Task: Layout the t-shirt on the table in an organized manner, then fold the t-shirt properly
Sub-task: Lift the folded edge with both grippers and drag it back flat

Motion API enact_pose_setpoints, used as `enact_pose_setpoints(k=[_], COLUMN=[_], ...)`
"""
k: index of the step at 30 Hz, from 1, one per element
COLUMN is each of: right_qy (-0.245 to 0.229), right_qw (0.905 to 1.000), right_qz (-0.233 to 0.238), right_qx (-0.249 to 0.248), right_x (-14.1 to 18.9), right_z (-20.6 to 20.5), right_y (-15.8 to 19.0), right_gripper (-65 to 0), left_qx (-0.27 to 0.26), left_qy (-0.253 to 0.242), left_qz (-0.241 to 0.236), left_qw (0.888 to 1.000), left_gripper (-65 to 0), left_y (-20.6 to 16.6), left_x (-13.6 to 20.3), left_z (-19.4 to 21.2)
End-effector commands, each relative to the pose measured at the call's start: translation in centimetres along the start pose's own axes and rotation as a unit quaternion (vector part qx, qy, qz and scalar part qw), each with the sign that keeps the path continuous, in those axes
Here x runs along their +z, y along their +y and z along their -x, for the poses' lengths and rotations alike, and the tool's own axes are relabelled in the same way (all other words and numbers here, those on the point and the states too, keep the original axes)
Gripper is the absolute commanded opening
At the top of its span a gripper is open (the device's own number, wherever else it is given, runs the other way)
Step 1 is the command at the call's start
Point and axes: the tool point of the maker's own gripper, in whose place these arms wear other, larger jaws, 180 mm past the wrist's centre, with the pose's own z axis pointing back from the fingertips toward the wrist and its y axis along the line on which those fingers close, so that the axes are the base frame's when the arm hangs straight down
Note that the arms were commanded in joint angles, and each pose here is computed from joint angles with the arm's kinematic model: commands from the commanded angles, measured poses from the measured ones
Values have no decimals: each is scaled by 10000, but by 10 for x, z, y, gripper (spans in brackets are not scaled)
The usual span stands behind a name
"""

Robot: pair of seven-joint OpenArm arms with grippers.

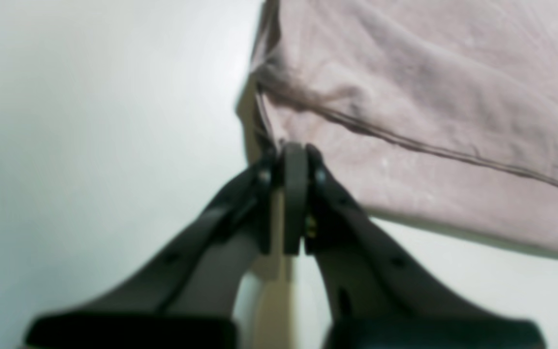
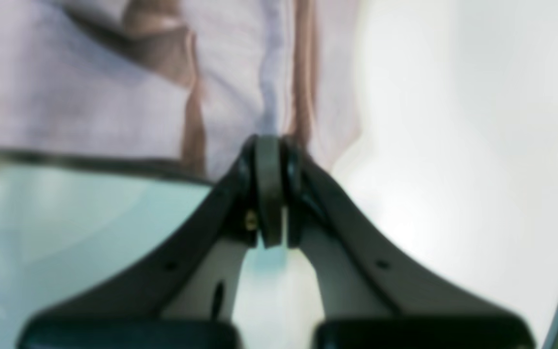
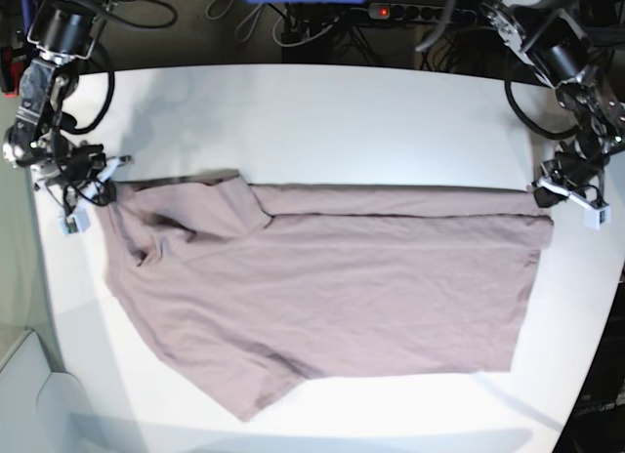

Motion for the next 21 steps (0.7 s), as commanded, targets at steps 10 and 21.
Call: enact_pose_setpoints(k=[10,21], right_qy=[-365,-1051], right_qw=[9982,9902], right_qz=[335,413], right_qx=[351,827], right_x=[21,26], right_z=[-33,-116], right_y=[-30,-33], right_gripper=[-650,-650], left_qx=[-495,-1009], left_qy=[35,-459], left_qz=[-339,-354], left_qw=[9982,9932], left_gripper=[-647,-647], left_y=[14,-15], left_x=[27,37], left_z=[-29,-111])
